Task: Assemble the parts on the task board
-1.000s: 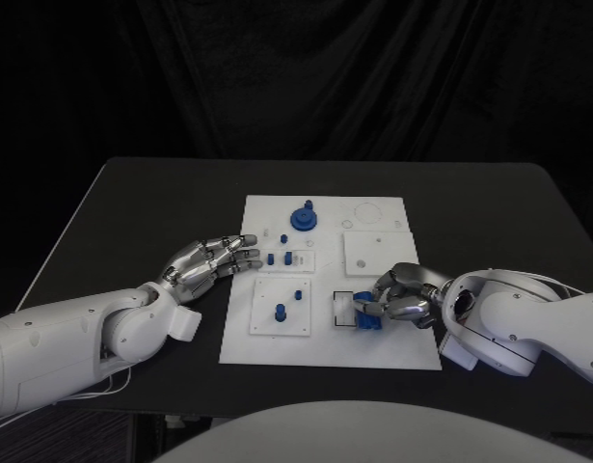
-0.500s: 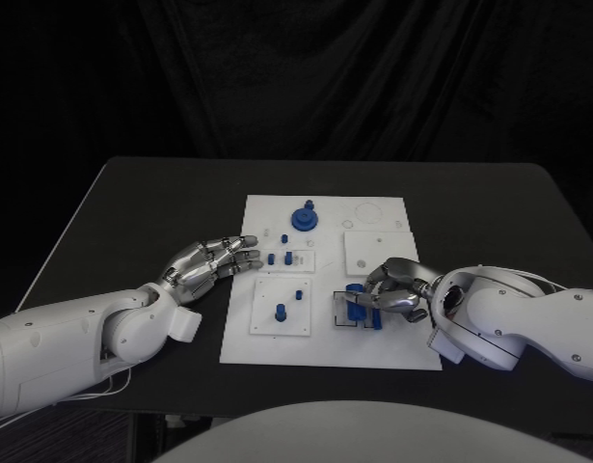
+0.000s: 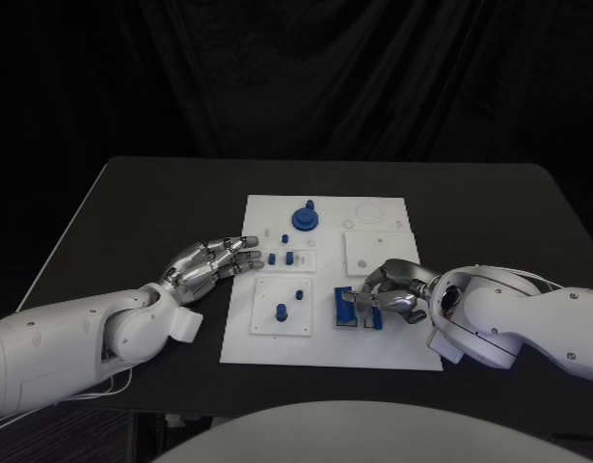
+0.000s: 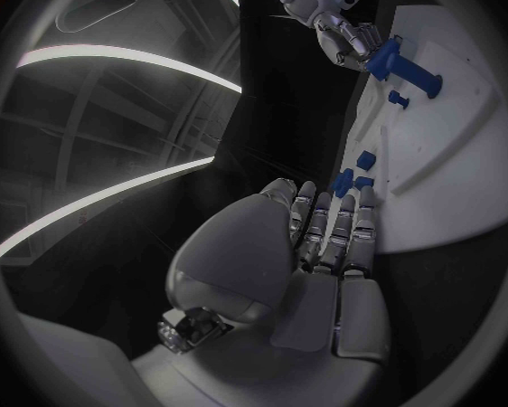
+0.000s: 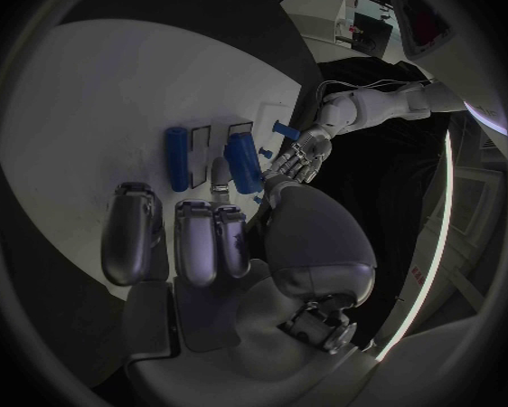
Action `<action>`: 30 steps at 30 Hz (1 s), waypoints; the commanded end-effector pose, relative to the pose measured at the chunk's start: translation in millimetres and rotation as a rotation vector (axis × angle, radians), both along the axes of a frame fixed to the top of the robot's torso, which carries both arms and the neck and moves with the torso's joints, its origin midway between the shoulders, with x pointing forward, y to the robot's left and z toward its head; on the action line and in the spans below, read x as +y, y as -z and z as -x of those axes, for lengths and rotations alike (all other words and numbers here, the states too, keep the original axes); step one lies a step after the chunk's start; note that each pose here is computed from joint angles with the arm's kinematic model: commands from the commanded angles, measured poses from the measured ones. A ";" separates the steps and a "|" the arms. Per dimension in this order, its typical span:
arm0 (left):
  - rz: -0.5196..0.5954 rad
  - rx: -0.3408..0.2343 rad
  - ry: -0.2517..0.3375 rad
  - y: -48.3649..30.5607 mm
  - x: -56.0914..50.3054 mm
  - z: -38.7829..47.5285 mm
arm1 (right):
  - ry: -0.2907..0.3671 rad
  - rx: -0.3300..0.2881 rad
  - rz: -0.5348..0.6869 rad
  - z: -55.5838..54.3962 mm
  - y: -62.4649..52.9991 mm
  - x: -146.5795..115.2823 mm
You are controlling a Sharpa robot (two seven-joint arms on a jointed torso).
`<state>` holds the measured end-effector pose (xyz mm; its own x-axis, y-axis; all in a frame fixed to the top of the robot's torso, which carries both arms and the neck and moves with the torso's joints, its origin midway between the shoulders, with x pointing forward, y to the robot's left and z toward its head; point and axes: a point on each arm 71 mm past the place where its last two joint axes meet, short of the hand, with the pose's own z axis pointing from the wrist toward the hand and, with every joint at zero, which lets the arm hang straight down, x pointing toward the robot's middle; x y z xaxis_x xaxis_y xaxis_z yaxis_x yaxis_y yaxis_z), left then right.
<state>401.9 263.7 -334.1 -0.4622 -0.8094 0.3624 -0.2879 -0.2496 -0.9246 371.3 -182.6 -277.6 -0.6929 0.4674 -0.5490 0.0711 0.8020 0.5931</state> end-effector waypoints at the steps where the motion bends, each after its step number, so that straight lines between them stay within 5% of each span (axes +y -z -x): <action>1: 0.012 0.004 0.007 1.1 -1.9 1.2 | -0.010 0.035 0.027 1.9 2.2 -0.6; 13: 0.012 0.004 0.005 1.5 -1.7 1.4 | -0.002 0.008 0.010 1.0 0.2 -2.6; 17: 0.012 0.002 0.003 1.2 -1.0 1.5 | -0.005 -0.108 -0.021 -1.5 -7.8 -5.3; 24: 0.009 0.000 -0.003 0.9 1.1 2.0 | -0.087 -0.479 -0.043 0.4 -35.1 -11.2; 30: 0.008 -0.001 -0.006 1.1 1.9 1.9 | -0.175 -0.620 -0.004 8.7 -45.0 -11.9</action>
<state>401.0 266.6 -334.8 -0.4581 -0.8121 0.3615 -0.2886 -0.2487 -0.9246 365.3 -200.2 -244.0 -0.4402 0.4256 -0.7907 -0.2495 0.7879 0.5630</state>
